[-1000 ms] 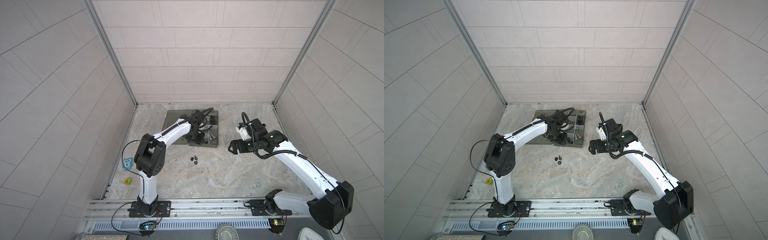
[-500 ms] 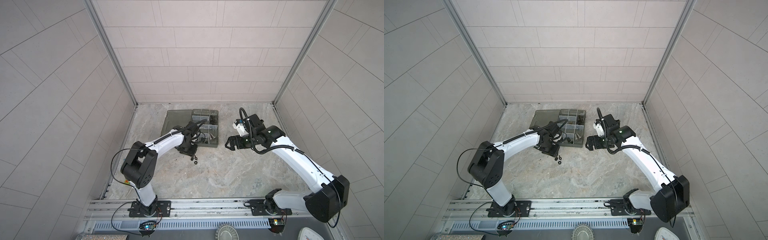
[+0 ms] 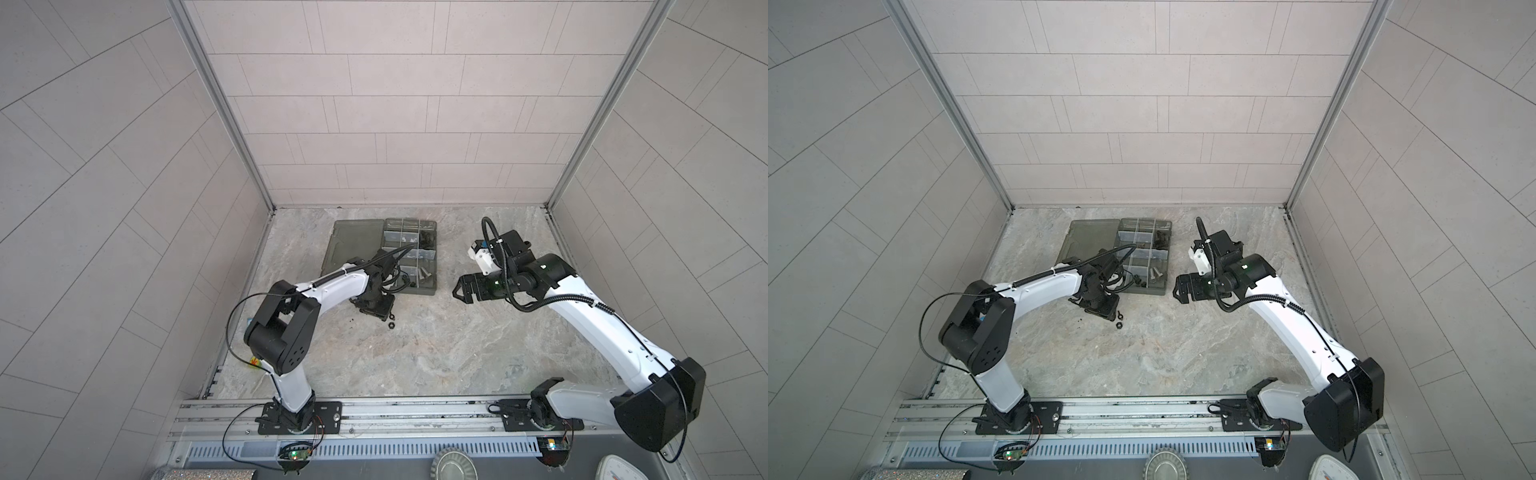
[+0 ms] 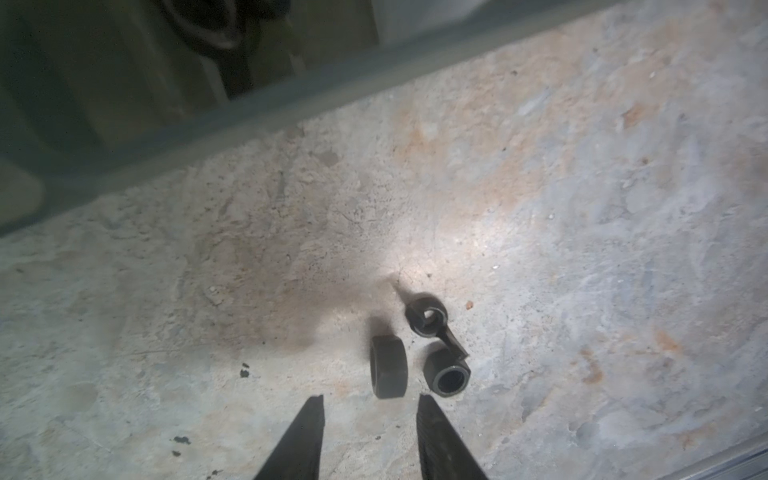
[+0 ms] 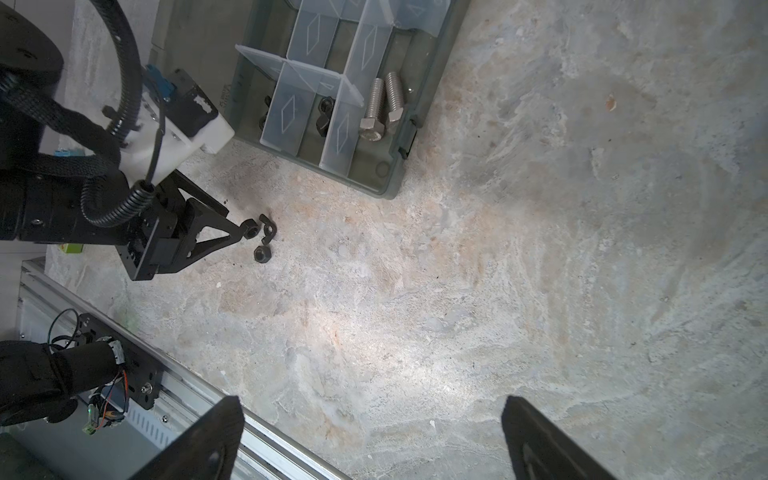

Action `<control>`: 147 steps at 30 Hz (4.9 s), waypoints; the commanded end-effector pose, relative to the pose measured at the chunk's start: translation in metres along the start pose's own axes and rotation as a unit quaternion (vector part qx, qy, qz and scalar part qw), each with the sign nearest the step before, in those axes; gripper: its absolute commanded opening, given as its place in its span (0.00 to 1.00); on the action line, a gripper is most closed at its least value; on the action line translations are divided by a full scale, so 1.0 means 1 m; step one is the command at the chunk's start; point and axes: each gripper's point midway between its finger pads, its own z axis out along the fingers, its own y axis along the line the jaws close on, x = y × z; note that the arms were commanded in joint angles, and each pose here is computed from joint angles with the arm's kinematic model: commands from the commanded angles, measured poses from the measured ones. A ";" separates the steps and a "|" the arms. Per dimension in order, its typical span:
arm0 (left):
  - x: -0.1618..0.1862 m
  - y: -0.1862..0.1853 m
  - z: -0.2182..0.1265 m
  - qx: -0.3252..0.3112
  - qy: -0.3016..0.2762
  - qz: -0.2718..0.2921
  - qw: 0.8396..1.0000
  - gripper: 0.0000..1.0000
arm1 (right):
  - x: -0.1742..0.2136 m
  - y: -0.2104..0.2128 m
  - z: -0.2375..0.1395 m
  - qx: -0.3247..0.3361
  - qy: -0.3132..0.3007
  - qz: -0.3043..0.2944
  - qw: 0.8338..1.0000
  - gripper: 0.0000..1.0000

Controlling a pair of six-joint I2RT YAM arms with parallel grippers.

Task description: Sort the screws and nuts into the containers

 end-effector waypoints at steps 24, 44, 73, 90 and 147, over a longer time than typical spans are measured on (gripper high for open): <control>0.007 0.000 0.020 0.008 0.031 -0.006 0.999 0.21 | 0.019 -0.011 -0.006 0.021 0.007 0.012 1.000 0.99; -0.066 -0.020 -0.057 0.002 -0.030 0.030 0.999 0.17 | 0.003 -0.011 0.002 0.018 -0.023 0.014 0.999 0.99; -0.083 -0.022 -0.071 -0.003 -0.056 0.003 0.998 0.37 | -0.020 -0.016 0.016 0.013 0.014 -0.004 1.000 0.99; -0.025 -0.018 -0.008 0.028 0.022 -0.069 0.997 0.36 | -0.003 -0.017 0.017 0.011 0.042 0.013 0.999 0.98; -0.014 -0.021 0.020 -0.004 0.074 -0.058 0.996 0.18 | 0.023 -0.031 0.004 0.046 0.039 0.025 0.998 0.98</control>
